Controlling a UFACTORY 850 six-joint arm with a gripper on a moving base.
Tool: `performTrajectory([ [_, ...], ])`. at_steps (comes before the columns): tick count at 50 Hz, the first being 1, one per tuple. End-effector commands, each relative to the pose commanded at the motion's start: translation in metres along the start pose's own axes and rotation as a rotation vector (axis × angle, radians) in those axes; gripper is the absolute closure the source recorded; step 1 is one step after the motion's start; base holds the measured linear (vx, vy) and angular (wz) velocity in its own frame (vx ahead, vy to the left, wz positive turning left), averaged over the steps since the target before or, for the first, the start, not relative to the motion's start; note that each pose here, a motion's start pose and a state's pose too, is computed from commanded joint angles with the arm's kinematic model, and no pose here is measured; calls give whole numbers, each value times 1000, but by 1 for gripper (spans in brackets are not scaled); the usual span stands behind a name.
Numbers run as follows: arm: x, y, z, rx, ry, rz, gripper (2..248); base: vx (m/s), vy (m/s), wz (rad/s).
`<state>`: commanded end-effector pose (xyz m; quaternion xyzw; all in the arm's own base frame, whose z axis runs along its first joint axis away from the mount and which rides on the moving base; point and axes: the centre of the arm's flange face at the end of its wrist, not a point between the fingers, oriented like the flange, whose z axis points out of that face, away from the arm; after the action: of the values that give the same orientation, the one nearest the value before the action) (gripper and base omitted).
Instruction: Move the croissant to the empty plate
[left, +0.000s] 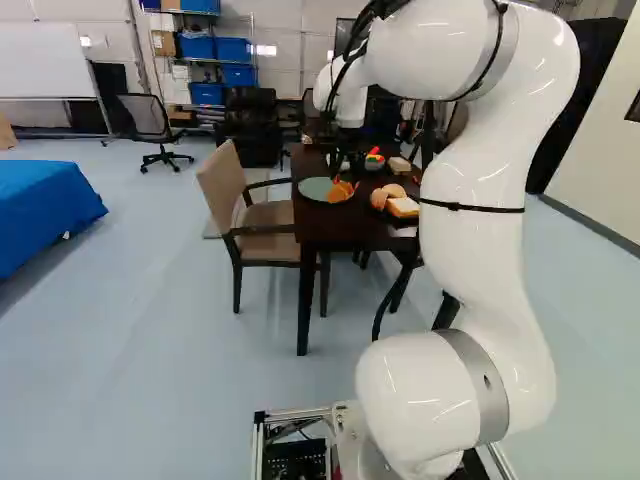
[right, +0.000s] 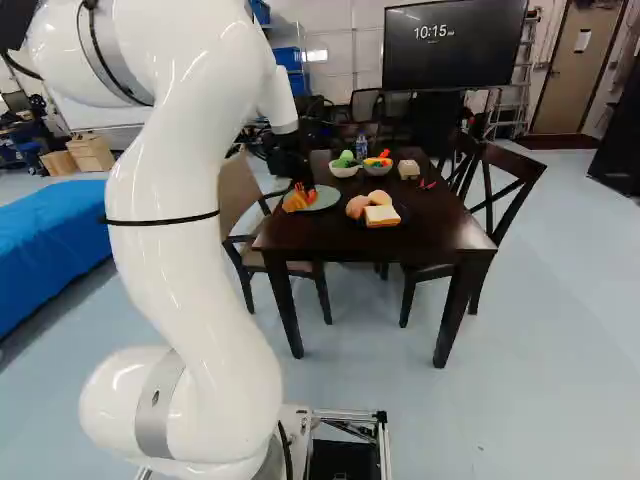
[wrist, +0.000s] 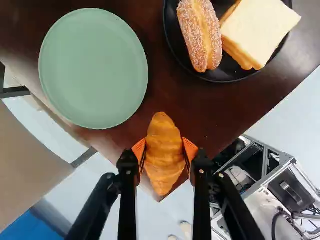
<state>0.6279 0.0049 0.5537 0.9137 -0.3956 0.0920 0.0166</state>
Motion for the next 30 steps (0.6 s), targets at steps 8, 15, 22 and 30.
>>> performTrajectory([
  [8,3,-11,-3,-2,-1,-6,133,0,0,0],
  [15,8,-23,-2,7,6,-12,133,0,0,0],
  [22,12,-35,0,18,13,-18,133,0,0,0],
  [30,17,-49,2,30,23,-24,133,0,0,0],
])
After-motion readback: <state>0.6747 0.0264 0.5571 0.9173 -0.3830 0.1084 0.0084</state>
